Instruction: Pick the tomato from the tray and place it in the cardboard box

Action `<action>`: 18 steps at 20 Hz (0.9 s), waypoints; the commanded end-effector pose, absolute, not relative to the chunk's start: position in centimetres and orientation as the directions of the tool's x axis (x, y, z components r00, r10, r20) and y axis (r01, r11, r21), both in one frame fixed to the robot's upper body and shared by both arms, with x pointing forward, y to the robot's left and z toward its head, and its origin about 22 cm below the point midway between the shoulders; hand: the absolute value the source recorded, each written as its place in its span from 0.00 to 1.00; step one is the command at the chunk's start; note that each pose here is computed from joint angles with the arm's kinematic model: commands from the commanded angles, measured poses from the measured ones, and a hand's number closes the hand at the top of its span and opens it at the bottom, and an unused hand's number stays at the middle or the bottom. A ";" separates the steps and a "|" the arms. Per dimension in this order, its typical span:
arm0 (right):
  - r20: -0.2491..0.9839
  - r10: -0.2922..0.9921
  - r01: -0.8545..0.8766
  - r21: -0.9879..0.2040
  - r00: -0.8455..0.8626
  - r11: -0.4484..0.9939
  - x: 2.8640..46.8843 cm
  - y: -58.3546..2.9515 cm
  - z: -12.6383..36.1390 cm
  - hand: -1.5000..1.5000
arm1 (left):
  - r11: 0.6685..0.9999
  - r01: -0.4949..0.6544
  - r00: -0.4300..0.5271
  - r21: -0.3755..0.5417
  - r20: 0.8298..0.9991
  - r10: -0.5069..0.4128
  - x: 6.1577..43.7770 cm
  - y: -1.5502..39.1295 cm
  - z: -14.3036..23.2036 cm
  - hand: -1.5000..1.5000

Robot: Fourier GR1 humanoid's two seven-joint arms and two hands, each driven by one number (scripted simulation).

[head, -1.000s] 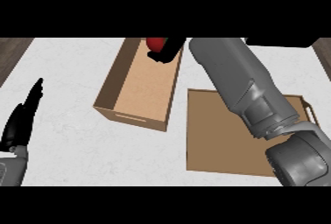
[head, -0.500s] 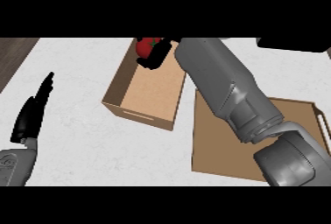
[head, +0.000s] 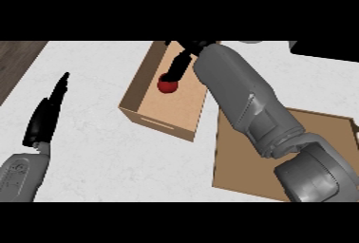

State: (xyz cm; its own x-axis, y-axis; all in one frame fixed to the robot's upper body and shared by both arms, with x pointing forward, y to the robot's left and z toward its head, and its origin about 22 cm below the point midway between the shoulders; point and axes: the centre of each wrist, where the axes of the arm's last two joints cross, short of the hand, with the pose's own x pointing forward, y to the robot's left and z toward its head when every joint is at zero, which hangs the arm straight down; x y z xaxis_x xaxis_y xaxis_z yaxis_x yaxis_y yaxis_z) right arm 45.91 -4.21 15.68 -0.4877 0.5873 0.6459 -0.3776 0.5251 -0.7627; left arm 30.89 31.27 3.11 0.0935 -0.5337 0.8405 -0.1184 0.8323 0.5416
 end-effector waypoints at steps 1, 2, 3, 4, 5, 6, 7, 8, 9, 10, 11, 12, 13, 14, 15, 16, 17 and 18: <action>0.688 0.564 -0.392 -0.725 -0.457 0.566 45.9 -4.4 15.2 0.00 | 0.831 -0.113 0.090 0.545 0.839 -0.537 30.9 30.7 3.0 0.50; 0.692 0.546 -0.391 -0.720 -0.473 0.573 45.8 -4.7 14.6 0.00 | 0.833 -0.096 0.082 0.545 0.838 -0.539 31.5 30.1 2.8 0.50; 0.703 0.528 -0.383 -0.707 -0.477 0.594 45.9 -4.7 14.7 0.00 | 0.831 -0.112 0.081 0.545 0.838 -0.539 31.1 31.1 3.4 0.50; 0.707 0.511 -0.359 -0.697 -0.489 0.620 45.9 -4.4 15.3 0.00 | 0.834 -0.096 0.085 0.543 0.840 -0.536 31.3 30.0 2.7 0.50; 0.724 0.467 -0.378 -0.674 -0.508 0.634 46.0 -4.4 15.6 0.00 | 0.833 -0.104 0.097 0.543 0.839 -0.535 31.0 30.6 2.3 0.50; 0.734 0.444 -0.361 -0.655 -0.515 0.664 46.0 -4.3 15.9 0.00 | 0.835 -0.118 0.074 0.537 0.844 -0.532 31.6 30.0 2.9 0.50; 0.748 0.416 -0.346 -0.627 -0.517 0.698 46.0 -4.6 15.5 0.00 | 0.836 -0.100 0.090 0.540 0.841 -0.533 30.7 30.9 2.9 0.50; 0.763 0.390 -0.348 -0.603 -0.515 0.718 46.0 -4.7 15.3 0.00 | 0.841 -0.105 0.087 0.531 0.847 -0.524 30.3 29.9 2.1 0.50; 0.783 0.358 -0.324 -0.559 -0.509 0.763 46.0 -4.8 15.3 0.00 | 0.837 -0.115 0.083 0.535 0.845 -0.529 30.8 30.7 2.7 0.50; 0.794 0.344 -0.332 -0.544 -0.501 0.771 46.1 -4.4 16.1 0.00 | 0.829 -0.122 0.095 0.545 0.838 -0.537 31.3 30.5 3.0 0.50; 0.817 0.306 -0.332 -0.498 -0.488 0.801 46.1 -4.5 16.2 0.00 | 0.836 -0.109 0.103 0.537 0.843 -0.528 30.9 31.0 3.9 0.50; 0.829 0.276 -0.336 -0.469 -0.486 0.817 46.1 -4.9 15.6 0.00 | 0.835 -0.122 0.096 0.536 0.844 -0.528 30.8 30.9 3.4 0.50; 0.842 0.250 -0.342 -0.440 -0.477 0.830 46.1 -5.0 15.5 0.00 | 0.829 -0.130 0.118 0.544 0.839 -0.532 30.2 31.6 3.1 0.50; 0.854 0.242 -0.328 -0.417 -0.460 0.848 46.1 -5.0 15.7 0.00 | 0.828 -0.135 0.111 0.544 0.839 -0.533 30.1 31.8 2.9 0.50; 0.856 0.208 -0.336 -0.394 -0.473 0.856 46.2 -4.9 16.1 0.00 | 0.822 -0.154 0.110 0.549 0.836 -0.537 30.1 31.2 2.0 0.50; 0.857 0.203 -0.339 -0.390 -0.473 0.856 46.5 -5.4 16.9 0.00 | 0.832 -0.151 0.116 0.535 0.845 -0.522 30.4 32.2 2.8 0.50; 0.861 0.176 -0.359 -0.374 -0.477 0.855 46.4 -6.0 15.6 0.00 | 0.816 -0.162 0.131 0.555 0.831 -0.540 29.6 33.8 3.1 0.50; 0.876 0.164 -0.347 -0.343 -0.454 0.873 47.1 -7.5 17.1 0.00 | 0.831 -0.144 0.124 0.537 0.843 -0.523 29.0 32.6 2.1 0.50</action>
